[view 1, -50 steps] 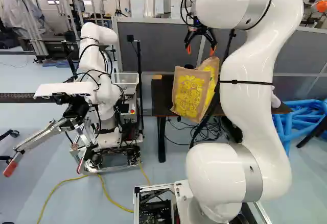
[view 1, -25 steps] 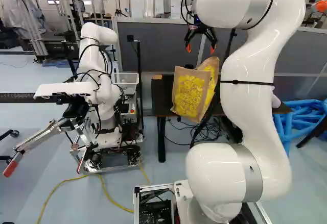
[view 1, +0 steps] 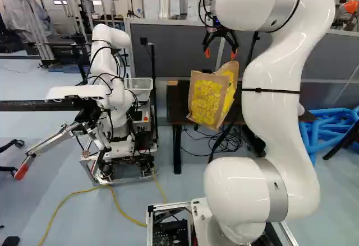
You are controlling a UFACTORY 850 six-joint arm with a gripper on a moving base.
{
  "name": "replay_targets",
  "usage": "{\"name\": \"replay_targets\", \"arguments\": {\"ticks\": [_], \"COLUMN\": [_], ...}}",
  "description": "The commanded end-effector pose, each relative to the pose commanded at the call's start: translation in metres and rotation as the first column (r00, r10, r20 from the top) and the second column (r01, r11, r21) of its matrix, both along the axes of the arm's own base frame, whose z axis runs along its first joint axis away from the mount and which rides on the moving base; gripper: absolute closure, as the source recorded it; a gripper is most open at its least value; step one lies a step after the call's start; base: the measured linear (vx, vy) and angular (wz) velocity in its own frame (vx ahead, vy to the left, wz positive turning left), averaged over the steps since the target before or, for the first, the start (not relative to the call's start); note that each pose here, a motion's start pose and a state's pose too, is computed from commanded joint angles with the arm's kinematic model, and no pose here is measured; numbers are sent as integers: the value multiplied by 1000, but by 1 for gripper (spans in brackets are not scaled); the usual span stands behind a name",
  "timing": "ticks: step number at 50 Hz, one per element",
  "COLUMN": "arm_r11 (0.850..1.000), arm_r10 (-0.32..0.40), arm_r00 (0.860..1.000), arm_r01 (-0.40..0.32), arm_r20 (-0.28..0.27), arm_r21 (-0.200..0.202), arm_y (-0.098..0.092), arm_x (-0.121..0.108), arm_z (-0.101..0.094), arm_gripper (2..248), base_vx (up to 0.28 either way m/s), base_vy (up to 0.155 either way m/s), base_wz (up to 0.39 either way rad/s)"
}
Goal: Pick up the bag on the ground and place it on the table
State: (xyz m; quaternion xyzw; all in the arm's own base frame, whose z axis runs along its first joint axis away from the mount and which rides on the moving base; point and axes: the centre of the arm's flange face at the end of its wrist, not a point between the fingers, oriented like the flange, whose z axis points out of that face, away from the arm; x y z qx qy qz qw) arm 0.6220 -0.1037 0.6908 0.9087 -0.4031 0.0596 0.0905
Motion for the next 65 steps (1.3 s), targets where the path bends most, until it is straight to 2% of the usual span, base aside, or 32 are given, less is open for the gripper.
{"name": "replay_targets", "arguments": {"ticks": [65], "arm_r11": [1000], "arm_r10": [0], "arm_r00": [1000], "arm_r01": [0], "arm_r20": [0], "arm_r21": [0], "arm_y": [0], "arm_x": [0], "arm_z": [0], "arm_gripper": [3], "base_vx": [-220], "base_vy": [1], "base_wz": [24]}}
